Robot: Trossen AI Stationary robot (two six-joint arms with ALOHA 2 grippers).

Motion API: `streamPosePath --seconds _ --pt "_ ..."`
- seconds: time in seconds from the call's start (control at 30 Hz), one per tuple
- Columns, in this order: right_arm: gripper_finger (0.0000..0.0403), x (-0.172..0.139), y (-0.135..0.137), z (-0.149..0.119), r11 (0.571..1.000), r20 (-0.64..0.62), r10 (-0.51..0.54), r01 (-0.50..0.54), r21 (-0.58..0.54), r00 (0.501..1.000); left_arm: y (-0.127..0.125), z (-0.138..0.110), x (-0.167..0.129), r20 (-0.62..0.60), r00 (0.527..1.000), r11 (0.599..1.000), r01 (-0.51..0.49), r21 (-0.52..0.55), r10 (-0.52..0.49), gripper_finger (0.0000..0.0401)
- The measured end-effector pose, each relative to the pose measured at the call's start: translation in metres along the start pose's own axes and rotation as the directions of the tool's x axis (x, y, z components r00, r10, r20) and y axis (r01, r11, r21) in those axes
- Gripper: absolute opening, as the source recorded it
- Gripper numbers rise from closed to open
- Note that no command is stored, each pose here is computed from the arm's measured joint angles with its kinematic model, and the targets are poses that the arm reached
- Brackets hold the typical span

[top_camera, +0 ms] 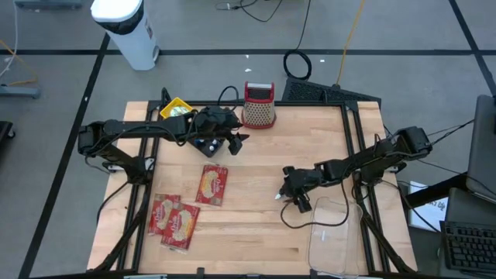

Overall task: Pick & Place Food Item
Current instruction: Put the green food coloring bottle into the black bin

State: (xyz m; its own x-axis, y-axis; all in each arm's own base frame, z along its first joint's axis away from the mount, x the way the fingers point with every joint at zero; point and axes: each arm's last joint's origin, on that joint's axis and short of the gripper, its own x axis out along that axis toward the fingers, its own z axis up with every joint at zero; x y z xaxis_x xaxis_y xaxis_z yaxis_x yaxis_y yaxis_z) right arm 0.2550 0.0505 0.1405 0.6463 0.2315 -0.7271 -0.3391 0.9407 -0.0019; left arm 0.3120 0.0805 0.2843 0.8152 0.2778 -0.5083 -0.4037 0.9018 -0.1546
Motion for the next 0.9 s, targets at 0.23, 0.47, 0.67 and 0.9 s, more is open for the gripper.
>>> streamPosePath --seconds 0.23,0.47,0.67,0.9 --pt "0.0195 0.008 -0.009 -0.009 0.998 -0.059 -0.042 0.039 -0.056 0.997 -0.002 0.0 0.0 0.0 1.0 1.0 0.006 0.004 -0.006 0.0255" --pt "0.0171 0.015 -0.013 -0.013 0.997 -0.066 0.0 -0.005 -0.082 0.998 -0.002 0.0 0.0 0.003 1.0 1.0 0.008 0.003 -0.008 0.0255" --pt "0.0121 0.015 -0.017 -0.013 0.996 -0.059 -0.012 0.007 -0.094 0.998 -0.003 0.0 0.0 0.004 1.0 1.0 0.007 0.003 -0.007 0.0255" --pt "0.0059 0.014 -0.021 -0.012 0.993 -0.043 -0.025 0.02 -0.12 0.999 -0.003 0.0 0.0 0.005 1.0 0.999 0.007 -0.038 -0.007 0.0255"
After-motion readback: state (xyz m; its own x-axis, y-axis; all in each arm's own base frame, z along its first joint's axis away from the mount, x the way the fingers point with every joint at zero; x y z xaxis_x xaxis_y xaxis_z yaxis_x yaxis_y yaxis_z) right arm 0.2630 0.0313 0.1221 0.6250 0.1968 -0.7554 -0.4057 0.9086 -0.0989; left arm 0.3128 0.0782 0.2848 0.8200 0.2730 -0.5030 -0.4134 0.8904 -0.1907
